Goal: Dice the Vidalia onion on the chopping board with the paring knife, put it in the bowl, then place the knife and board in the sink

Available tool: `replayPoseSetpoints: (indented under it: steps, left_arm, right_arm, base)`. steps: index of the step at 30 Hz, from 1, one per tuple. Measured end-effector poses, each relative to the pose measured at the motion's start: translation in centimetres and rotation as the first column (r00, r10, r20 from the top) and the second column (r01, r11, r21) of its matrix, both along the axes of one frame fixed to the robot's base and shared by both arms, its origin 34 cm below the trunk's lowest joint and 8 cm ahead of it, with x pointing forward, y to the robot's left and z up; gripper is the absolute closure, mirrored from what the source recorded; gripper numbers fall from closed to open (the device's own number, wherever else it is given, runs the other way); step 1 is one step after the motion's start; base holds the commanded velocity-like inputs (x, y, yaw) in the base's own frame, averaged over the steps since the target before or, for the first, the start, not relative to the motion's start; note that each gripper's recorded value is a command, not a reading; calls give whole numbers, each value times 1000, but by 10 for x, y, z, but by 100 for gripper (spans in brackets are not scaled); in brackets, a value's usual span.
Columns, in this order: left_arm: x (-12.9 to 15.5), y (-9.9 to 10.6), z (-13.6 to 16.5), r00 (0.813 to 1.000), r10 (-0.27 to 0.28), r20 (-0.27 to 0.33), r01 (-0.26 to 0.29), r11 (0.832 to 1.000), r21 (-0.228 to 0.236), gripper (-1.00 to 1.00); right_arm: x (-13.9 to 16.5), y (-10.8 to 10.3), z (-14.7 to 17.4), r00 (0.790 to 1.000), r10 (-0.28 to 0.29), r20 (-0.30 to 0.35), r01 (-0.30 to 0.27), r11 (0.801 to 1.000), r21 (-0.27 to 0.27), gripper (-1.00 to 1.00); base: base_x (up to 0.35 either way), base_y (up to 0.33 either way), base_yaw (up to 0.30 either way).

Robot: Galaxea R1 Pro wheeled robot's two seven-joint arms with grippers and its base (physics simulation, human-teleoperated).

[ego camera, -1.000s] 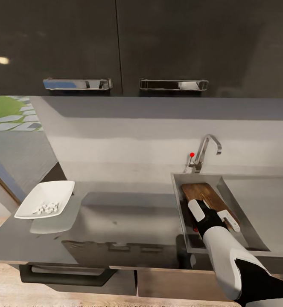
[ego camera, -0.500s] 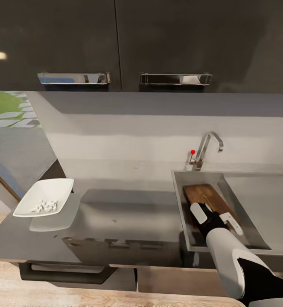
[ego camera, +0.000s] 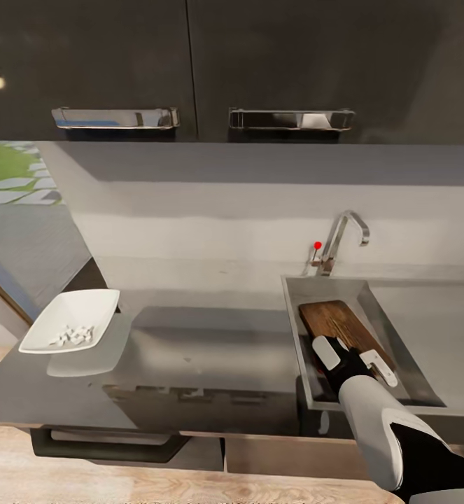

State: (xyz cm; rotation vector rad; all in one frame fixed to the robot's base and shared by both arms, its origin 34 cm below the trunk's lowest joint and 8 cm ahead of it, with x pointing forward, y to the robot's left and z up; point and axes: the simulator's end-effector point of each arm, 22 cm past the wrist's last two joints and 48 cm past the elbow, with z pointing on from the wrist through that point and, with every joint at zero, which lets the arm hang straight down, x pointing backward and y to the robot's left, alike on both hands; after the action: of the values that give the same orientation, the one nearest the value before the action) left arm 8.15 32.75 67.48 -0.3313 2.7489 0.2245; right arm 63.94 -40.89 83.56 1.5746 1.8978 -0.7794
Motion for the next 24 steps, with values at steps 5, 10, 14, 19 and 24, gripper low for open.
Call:
replayPoseSetpoints:
  steps: [5,10,14,19,24]
  left_arm:
    - [-1,0,0,1000,0,-4,0,1000,0,-100]
    - [-2,0,0,1000,0,-5,0,1000,0,-100]
    - [-2,0,0,1000,0,-7,0,1000,-1,-100]
    - [-3,0,0,1000,1,-8,-1,1000,-1,-100]
    - [-10,0,0,1000,2,-23,-2,1000,1,-100]
  right_arm:
    - [0,0,-2,1000,0,-1,0,1000,0,100]
    - [0,0,-2,1000,0,1,0,1000,0,-100]
    - [1,0,0,1000,-4,5,4,1000,-1,-100]
    - [2,0,2,1000,-10,11,10,1000,-2,-100]
    - [40,0,41,994,26,110,-23,999,-27,-100]
  base:
    - [0,0,0]
    - [0,0,0]
    - [0,0,0]
    - [0,0,0]
    - [0,0,0]
